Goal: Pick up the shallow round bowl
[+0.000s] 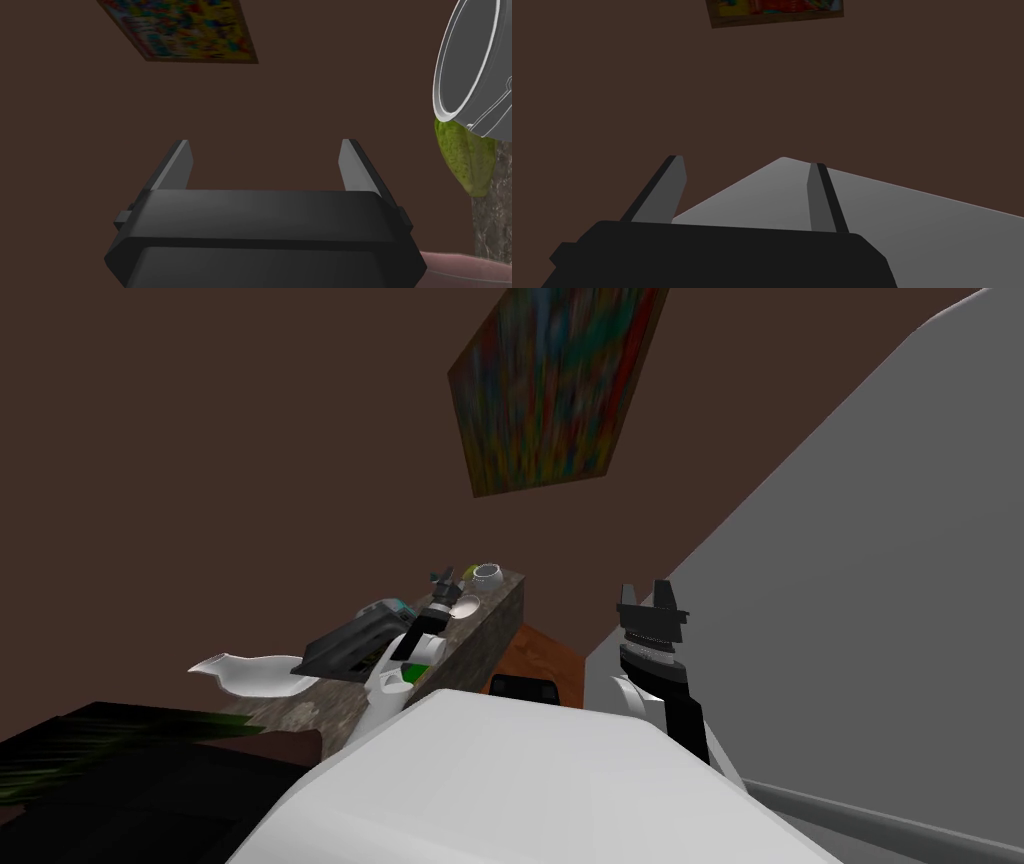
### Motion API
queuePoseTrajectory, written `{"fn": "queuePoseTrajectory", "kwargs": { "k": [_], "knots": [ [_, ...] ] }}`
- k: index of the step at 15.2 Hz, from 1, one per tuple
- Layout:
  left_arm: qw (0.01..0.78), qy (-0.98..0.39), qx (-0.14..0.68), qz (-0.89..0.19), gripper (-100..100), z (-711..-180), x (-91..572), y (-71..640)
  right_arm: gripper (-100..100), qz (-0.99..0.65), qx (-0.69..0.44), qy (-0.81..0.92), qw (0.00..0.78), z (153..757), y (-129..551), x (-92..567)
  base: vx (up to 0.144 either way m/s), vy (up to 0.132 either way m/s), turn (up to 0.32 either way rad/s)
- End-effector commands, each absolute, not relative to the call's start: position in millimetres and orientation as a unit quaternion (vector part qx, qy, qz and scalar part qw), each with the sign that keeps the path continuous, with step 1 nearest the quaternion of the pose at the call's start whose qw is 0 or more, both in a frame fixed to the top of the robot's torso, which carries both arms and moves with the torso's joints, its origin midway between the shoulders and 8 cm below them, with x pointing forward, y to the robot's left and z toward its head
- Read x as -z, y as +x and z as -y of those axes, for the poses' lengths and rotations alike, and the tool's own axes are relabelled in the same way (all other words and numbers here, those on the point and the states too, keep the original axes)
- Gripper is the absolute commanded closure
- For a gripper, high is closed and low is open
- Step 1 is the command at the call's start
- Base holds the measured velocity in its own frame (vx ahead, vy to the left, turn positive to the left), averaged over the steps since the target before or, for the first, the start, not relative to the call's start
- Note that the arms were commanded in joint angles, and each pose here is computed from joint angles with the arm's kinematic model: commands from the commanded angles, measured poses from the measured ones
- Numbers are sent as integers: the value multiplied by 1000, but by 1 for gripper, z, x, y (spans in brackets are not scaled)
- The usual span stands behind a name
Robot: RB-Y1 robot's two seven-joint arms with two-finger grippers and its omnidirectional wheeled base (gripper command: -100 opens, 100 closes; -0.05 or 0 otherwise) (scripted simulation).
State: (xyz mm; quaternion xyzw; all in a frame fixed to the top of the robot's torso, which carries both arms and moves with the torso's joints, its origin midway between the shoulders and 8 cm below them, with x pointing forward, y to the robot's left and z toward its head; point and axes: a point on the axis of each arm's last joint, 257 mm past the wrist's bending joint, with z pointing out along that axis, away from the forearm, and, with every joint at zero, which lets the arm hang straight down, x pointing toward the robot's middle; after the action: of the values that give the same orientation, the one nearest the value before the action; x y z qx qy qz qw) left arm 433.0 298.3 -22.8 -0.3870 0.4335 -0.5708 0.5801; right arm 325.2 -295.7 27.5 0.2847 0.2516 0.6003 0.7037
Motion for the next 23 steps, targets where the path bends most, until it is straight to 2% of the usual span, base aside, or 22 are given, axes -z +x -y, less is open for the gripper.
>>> {"fn": "queuePoseTrajectory", "kwargs": {
  "k": [1,23],
  "knots": [
    [570,-404,562,-443,-100,-300,33,436,0,-252,-600,285,704,296,325,-27,-9,10,-29],
    [450,-559,483,-502,-100,-328,132,464,0,-252,-600,285,704,296,325,-27,-10,8,-43]
  ]
}}
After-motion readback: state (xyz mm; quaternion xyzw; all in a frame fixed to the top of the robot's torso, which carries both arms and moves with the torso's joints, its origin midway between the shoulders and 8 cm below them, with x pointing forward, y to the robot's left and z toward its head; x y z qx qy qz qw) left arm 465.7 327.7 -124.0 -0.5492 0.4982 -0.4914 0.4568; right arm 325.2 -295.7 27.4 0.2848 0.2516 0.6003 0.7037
